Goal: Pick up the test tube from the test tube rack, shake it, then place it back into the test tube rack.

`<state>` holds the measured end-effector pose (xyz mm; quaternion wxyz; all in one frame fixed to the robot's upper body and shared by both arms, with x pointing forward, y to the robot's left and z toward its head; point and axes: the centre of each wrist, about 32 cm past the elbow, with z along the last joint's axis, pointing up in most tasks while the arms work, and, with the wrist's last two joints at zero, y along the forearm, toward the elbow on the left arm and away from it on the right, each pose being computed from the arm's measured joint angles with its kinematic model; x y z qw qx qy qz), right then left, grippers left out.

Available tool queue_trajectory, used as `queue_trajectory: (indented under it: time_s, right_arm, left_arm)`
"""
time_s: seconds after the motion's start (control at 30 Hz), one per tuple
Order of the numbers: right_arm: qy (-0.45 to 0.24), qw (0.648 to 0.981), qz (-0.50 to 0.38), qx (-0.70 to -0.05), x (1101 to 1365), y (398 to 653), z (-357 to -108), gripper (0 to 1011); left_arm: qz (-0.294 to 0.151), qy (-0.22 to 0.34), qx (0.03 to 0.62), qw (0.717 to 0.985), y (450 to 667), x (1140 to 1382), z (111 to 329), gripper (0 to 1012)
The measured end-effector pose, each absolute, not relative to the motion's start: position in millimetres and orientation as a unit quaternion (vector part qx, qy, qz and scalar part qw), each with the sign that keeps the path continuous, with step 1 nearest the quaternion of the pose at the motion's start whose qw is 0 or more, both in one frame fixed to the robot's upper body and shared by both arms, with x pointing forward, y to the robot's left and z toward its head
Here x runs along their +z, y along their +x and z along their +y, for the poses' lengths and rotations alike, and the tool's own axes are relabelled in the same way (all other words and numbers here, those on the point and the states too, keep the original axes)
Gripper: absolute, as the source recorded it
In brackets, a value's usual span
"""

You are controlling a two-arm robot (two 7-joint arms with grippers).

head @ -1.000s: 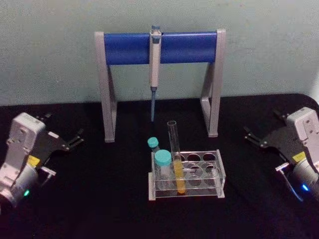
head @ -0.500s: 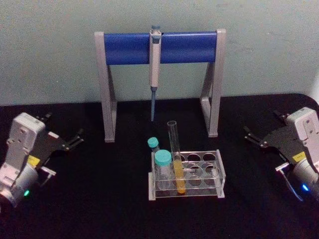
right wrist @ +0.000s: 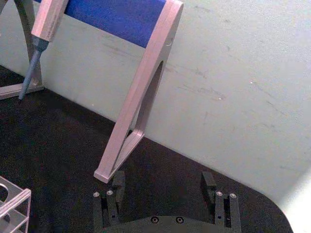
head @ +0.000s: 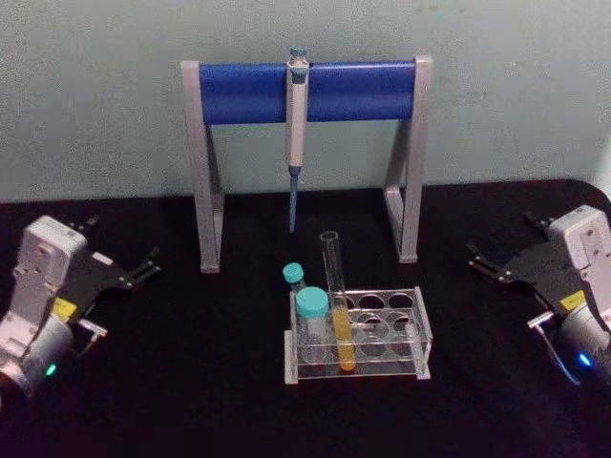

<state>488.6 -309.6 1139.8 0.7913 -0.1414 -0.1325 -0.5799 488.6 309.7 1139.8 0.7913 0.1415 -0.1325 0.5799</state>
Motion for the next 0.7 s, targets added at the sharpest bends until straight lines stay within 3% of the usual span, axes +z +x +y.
queue_trajectory:
  time_s: [0.7]
  right_arm:
    - [-0.122, 0.803, -0.122, -0.570, 1144.8, 480.6, -306.6, 1000]
  left_arm:
    - [-0.132, 0.142, 0.580, 0.791, 488.6, 1139.7, 309.7, 1001]
